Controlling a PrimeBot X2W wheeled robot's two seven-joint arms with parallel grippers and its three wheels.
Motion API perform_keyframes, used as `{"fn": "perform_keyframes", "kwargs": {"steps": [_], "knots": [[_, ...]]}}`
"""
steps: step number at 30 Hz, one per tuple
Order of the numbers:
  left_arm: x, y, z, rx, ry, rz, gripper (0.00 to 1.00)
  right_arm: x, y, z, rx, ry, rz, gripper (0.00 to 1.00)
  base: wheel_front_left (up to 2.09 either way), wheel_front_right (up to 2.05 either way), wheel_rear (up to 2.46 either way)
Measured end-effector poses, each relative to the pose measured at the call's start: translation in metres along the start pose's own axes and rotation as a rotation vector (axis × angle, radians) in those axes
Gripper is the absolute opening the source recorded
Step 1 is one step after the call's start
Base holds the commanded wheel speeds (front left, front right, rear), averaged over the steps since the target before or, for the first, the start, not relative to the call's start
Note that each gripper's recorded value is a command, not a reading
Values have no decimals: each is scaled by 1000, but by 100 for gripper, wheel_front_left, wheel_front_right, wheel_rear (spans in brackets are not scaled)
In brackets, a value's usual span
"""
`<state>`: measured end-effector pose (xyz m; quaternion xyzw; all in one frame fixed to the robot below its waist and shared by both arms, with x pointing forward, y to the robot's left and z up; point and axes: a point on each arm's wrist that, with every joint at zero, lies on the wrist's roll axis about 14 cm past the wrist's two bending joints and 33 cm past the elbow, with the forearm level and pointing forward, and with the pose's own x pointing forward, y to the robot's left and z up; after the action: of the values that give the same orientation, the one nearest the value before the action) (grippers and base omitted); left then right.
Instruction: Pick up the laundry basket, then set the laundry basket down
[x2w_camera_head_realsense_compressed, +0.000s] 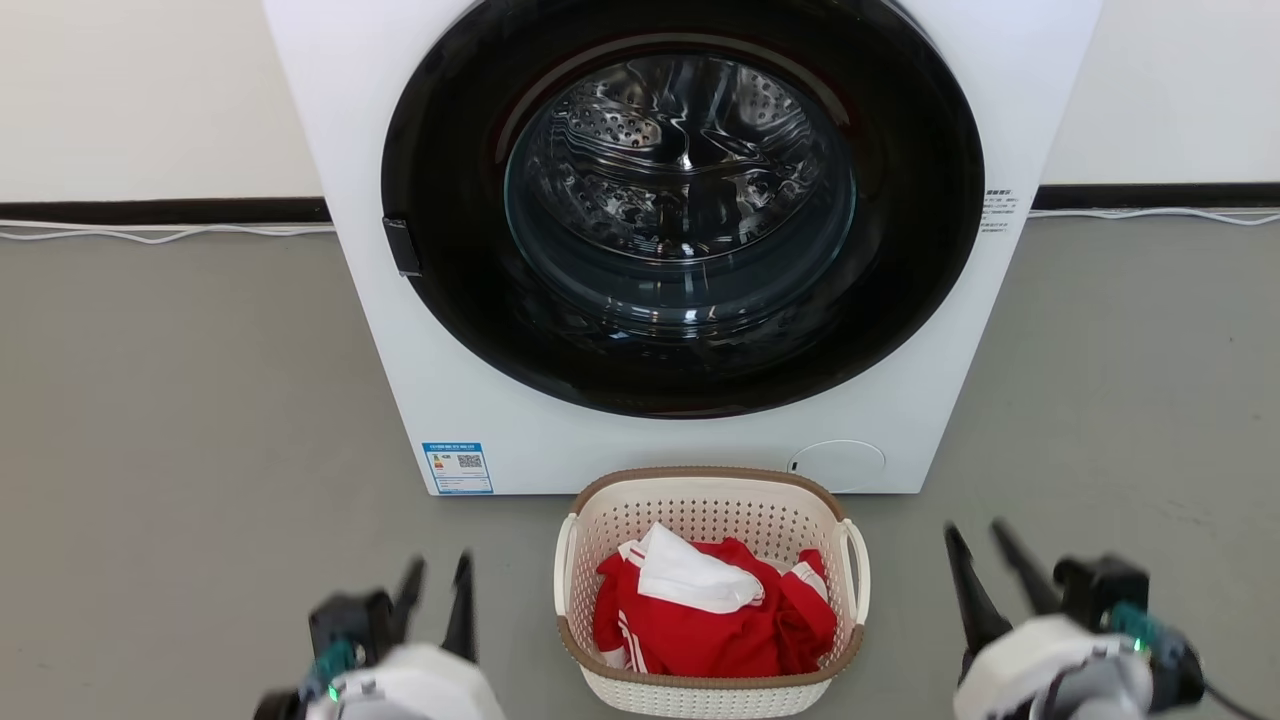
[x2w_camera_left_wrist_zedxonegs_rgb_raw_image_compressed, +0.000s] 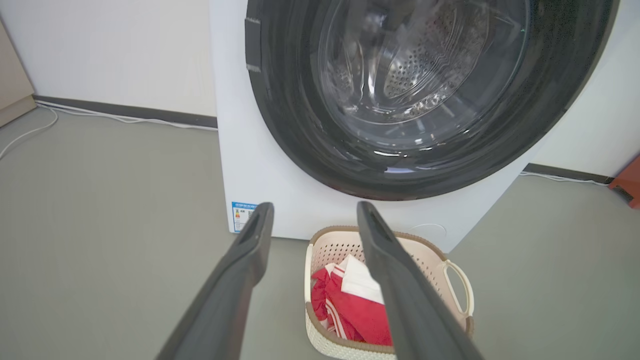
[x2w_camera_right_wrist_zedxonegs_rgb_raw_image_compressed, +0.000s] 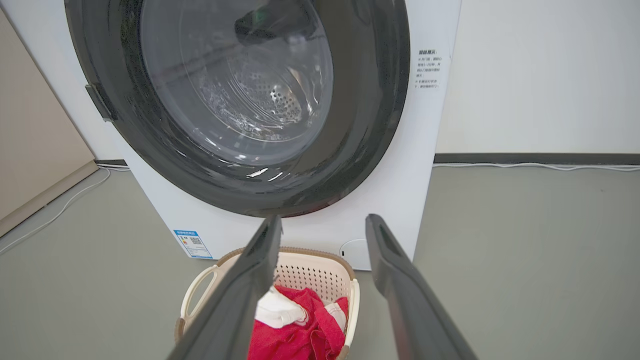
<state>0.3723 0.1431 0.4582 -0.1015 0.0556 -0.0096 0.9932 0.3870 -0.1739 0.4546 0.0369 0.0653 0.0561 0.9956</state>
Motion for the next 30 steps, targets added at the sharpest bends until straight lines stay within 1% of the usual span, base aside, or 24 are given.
{"fn": "perform_keyframes", "kwargs": {"steps": [4,6,30], "knots": [[-18,8,-35,-1,101,26,0,-19,3,-38,26,102,-9,0,0,0,0],[-26,11,-47,-8,141,39,0,-26,3,-51,46,140,-18,0,0,0,0],[-20,22,-41,-277,153,103,0,-18,-7,-33,319,90,-98,0,0,0,0]]}}
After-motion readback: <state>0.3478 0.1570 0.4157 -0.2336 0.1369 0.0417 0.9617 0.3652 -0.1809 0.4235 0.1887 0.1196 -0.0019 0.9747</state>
